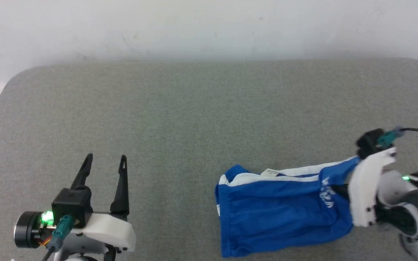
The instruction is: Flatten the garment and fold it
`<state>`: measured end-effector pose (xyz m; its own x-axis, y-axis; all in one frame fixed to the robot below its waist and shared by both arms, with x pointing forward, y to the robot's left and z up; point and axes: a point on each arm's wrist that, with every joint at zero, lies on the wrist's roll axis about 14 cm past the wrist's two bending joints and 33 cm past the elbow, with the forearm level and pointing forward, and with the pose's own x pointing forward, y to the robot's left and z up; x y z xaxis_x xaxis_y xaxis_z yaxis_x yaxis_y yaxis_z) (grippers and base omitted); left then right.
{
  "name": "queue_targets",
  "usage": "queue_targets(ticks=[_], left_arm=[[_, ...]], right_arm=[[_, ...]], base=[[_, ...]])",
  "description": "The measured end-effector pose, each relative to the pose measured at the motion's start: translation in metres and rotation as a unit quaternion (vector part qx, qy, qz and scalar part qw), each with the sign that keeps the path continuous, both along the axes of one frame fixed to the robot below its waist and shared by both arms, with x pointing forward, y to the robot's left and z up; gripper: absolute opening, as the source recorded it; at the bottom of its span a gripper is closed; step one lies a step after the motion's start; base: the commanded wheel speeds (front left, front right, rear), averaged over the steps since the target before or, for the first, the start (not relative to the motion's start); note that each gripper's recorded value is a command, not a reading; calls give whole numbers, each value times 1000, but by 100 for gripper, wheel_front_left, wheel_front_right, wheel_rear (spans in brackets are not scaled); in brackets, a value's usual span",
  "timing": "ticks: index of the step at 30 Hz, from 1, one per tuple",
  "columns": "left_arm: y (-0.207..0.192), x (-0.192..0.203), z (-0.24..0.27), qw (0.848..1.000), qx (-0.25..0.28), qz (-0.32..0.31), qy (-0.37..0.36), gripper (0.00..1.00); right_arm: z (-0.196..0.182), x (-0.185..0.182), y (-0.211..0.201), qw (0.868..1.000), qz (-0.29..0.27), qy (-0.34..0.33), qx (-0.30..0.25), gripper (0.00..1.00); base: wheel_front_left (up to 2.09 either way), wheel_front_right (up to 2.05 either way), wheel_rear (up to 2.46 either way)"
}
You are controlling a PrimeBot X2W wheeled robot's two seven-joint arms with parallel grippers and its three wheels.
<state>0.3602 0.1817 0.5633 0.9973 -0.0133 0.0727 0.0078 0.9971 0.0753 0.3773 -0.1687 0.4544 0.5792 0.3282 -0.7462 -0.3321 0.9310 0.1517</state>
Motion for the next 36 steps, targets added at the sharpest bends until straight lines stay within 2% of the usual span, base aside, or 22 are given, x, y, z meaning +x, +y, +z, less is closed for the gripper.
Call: queue_targets(ticks=[6,12,18,19,20,21,25,28,33,36], left_arm=[[0,-6,-1,1000,1,-1,4,100],[1,-10,-3,1000,-1,-1,10,100],[5,-5,-7,1000,-2,5,16,100],[5,-4,-8,1000,-3,7,17,100],[6,-3,-10,1000,-3,8,19,100],[7,-2,-13,1000,-3,10,22,100],[9,2,-19,999,-2,14,29,100],[8,4,-20,999,-3,12,29,100],[6,6,-19,1000,-4,8,27,100],[4,6,-16,1000,-5,7,22,100]], right_arm=[[10,-14,83,994,84,3,65,0],[11,-30,161,980,136,26,142,0],[-12,-39,190,974,150,63,155,0],[-18,-41,192,974,151,69,153,21],[-22,-42,194,974,153,74,153,73],[-26,-44,197,973,156,78,154,100],[-30,-44,206,971,164,74,160,100],[-17,-38,214,969,171,40,174,100],[22,-22,214,964,178,-55,192,100],[47,-4,198,960,155,-129,194,100]], base=[[0,0,0],[0,0,0],[0,0,0],[0,0,0],[0,0,0],[0,0,0],[0,0,0],[0,0,0],[0,0,0],[0,0,0]])
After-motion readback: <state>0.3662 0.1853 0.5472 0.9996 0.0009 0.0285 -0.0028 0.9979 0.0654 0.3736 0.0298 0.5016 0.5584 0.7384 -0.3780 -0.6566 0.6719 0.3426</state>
